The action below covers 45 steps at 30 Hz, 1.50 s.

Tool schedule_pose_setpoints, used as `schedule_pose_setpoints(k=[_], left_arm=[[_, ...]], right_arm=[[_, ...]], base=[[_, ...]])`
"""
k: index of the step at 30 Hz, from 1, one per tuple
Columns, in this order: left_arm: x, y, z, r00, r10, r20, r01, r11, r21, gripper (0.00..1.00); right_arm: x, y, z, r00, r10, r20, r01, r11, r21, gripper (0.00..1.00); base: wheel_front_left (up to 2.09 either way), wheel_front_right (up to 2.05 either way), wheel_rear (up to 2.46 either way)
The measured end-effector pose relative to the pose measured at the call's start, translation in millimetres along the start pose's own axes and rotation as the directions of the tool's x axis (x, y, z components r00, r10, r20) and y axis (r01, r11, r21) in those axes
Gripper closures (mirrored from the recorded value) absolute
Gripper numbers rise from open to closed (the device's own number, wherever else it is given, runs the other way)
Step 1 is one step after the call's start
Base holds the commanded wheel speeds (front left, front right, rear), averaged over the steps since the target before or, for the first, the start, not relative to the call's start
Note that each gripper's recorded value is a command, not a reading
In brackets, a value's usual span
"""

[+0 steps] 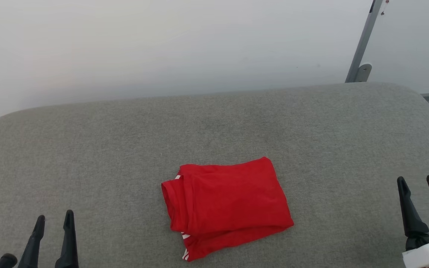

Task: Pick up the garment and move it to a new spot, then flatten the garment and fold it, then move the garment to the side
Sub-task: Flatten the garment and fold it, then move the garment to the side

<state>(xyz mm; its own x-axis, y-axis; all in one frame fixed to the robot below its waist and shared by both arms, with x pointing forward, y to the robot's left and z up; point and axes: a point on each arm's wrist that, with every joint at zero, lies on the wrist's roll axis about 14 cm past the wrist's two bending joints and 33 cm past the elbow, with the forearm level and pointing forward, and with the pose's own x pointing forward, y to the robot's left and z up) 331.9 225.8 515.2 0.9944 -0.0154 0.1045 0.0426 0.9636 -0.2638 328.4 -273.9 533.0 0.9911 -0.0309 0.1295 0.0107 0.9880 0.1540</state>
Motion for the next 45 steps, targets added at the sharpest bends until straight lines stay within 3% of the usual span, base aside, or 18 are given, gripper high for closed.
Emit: schedule_pose_setpoints(k=[19, 26, 32, 38, 42, 45], left_arm=[[5, -2, -2, 1.000, -0.012, -0.008, 0.012, 1.000, 0.011, 0.00], [3, -1, 4, 1.000, -0.004, 0.013, 0.003, 1.000, 0.012, 0.00], [1, 4, 7, 1.000, 0.013, 0.022, -0.013, 1.000, 0.017, 0.00], [0, 9, 8, 0.999, 0.026, 0.020, -0.027, 0.999, 0.022, 0.00], [4, 11, 6, 0.999, 0.034, 0.014, -0.034, 0.999, 0.019, 0.00], [6, 13, 4, 0.999, 0.041, 0.010, -0.041, 0.999, 0.019, 0.00]], right_arm=[[11, 31, -9, 0.997, 0.076, -0.013, -0.076, 0.997, 0.006, 0.00], [23, 54, -13, 0.989, 0.146, -0.021, -0.146, 0.989, 0.005, 0.00], [41, 70, -30, 0.978, 0.187, -0.088, -0.180, 0.980, 0.083, 0.00], [64, 101, -54, 0.911, 0.308, -0.274, -0.279, 0.950, 0.141, 0.00], [74, 114, -79, 0.823, 0.366, -0.435, -0.333, 0.931, 0.152, 0.00], [77, 123, -100, 0.734, 0.392, -0.555, -0.370, 0.916, 0.157, 0.00]], base=[[0.00, 0.00, 0.00], [0.00, 0.00, 0.00], [0.00, 0.00, 0.00], [0.00, 0.00, 0.00], [0.00, 0.00, 0.00], [0.00, 0.00, 0.00]])
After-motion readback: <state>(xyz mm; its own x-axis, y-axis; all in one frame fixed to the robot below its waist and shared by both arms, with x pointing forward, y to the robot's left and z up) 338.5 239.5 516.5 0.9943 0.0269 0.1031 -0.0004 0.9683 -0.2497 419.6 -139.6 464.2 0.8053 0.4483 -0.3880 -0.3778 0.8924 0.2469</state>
